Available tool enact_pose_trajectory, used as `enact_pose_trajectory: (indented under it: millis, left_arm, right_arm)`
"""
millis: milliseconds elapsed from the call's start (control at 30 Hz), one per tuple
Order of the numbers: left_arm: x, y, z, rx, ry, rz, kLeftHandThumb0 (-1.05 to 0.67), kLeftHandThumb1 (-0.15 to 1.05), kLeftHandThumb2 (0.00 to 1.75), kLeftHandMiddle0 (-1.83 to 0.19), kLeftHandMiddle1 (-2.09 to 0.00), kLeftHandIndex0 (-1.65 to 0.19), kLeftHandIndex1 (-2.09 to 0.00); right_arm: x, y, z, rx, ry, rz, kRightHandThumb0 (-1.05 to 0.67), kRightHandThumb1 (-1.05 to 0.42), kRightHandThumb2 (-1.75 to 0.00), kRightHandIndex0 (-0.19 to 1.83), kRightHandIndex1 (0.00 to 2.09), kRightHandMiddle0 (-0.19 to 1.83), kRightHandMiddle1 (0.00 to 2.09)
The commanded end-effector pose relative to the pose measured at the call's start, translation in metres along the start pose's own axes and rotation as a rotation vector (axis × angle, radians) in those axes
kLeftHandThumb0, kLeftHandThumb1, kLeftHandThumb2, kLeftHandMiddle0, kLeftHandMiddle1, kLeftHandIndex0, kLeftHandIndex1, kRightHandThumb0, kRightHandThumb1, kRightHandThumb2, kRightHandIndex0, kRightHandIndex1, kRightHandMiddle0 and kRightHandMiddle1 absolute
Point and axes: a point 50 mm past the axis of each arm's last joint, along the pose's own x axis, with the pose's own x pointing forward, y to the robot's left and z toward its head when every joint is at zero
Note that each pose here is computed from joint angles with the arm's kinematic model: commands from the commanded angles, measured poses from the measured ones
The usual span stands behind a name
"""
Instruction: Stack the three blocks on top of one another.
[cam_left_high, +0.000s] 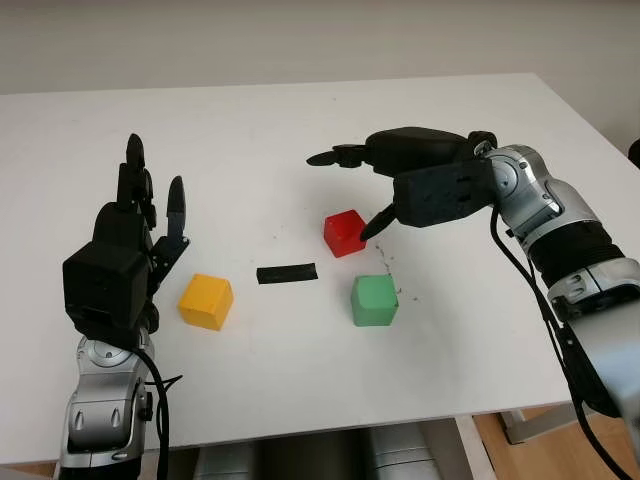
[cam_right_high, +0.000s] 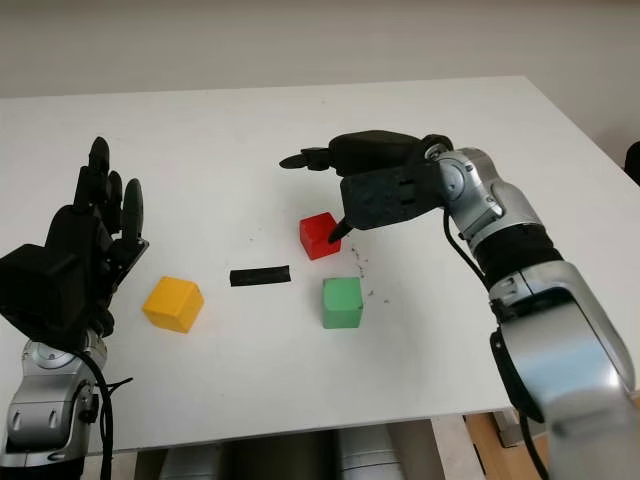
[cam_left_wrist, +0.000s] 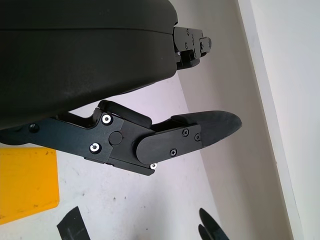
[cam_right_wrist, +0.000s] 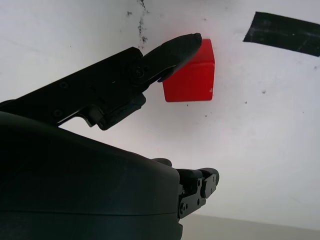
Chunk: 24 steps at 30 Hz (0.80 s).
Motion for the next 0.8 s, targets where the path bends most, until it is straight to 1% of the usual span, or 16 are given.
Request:
enact_pose_trajectory:
  millis: [0, 200, 400, 433, 500, 567, 600, 633, 667, 700, 767]
  left_arm:
    - [0.001, 0.001, 0.006, 0.012, -0.028, 0.001, -0.65, 1.05, 0.63, 0.05, -0.06, 0.06, -0.05]
    - [0.001, 0.001, 0.007, 0.025, -0.030, -0.003, -0.66, 1.05, 0.63, 0.05, -0.06, 0.06, -0.05]
    - [0.001, 0.001, 0.008, 0.032, -0.031, -0.008, -0.64, 1.05, 0.64, 0.05, -0.05, 0.06, -0.05]
    - [0.000, 0.002, 0.008, 0.031, -0.030, -0.010, -0.63, 1.05, 0.64, 0.05, -0.05, 0.06, -0.05]
    - [0.000, 0.002, 0.008, 0.034, -0.029, -0.012, -0.62, 1.05, 0.63, 0.05, -0.05, 0.06, -0.05]
    - [0.000, 0.002, 0.007, 0.036, -0.029, -0.014, -0.62, 1.05, 0.63, 0.05, -0.05, 0.06, -0.05]
    - [0.000, 0.002, 0.007, 0.035, -0.031, -0.016, -0.62, 1.05, 0.62, 0.06, -0.05, 0.06, -0.05]
    - [0.001, 0.003, 0.007, 0.042, -0.034, -0.016, -0.62, 1.05, 0.62, 0.06, -0.05, 0.06, -0.05]
    - [0.001, 0.003, 0.007, 0.050, -0.035, -0.017, -0.62, 1.05, 0.61, 0.05, -0.05, 0.06, -0.05]
    - [0.001, 0.003, 0.007, 0.056, -0.036, -0.017, -0.62, 1.05, 0.61, 0.05, -0.05, 0.06, -0.05]
    - [0.001, 0.004, 0.008, 0.069, -0.037, -0.017, -0.62, 1.05, 0.61, 0.05, -0.06, 0.06, -0.06]
  right_arm:
    - [0.002, -0.003, 0.005, -0.030, -0.015, -0.010, -0.56, -0.79, -0.05, 0.23, 0.13, 0.18, 0.15]
    - [0.003, 0.008, 0.006, -0.102, -0.032, -0.023, -0.55, -0.78, -0.05, 0.35, 0.17, 0.30, 0.16]
    - [0.004, 0.017, 0.004, -0.159, -0.029, -0.037, -0.57, -0.79, -0.06, 0.44, 0.24, 0.34, 0.15]
    - [0.005, 0.019, 0.004, -0.171, -0.029, -0.039, -0.57, -0.79, -0.06, 0.39, 0.40, 0.35, 0.14]
    - [0.005, 0.021, 0.004, -0.183, -0.029, -0.048, -0.58, -0.79, -0.05, 0.08, 1.10, 0.38, 0.13]
    - [0.006, 0.023, 0.003, -0.183, -0.025, -0.057, -0.58, -0.79, -0.05, -0.01, 1.33, 0.40, 0.13]
    - [0.007, 0.025, 0.003, -0.178, -0.021, -0.059, -0.58, -0.79, -0.05, -0.05, 1.41, 0.41, 0.13]
    - [0.007, 0.026, 0.002, -0.174, -0.017, -0.061, -0.57, -0.79, -0.05, -0.06, 1.43, 0.41, 0.13]
    - [0.007, 0.028, 0.002, -0.168, -0.011, -0.060, -0.57, -0.80, -0.05, -0.07, 1.39, 0.41, 0.13]
    - [0.007, 0.029, 0.002, -0.164, -0.007, -0.059, -0.56, -0.80, -0.05, -0.05, 1.30, 0.41, 0.12]
    - [0.007, 0.031, 0.001, -0.169, 0.001, -0.055, -0.55, -0.81, -0.06, -0.04, 1.24, 0.41, 0.12]
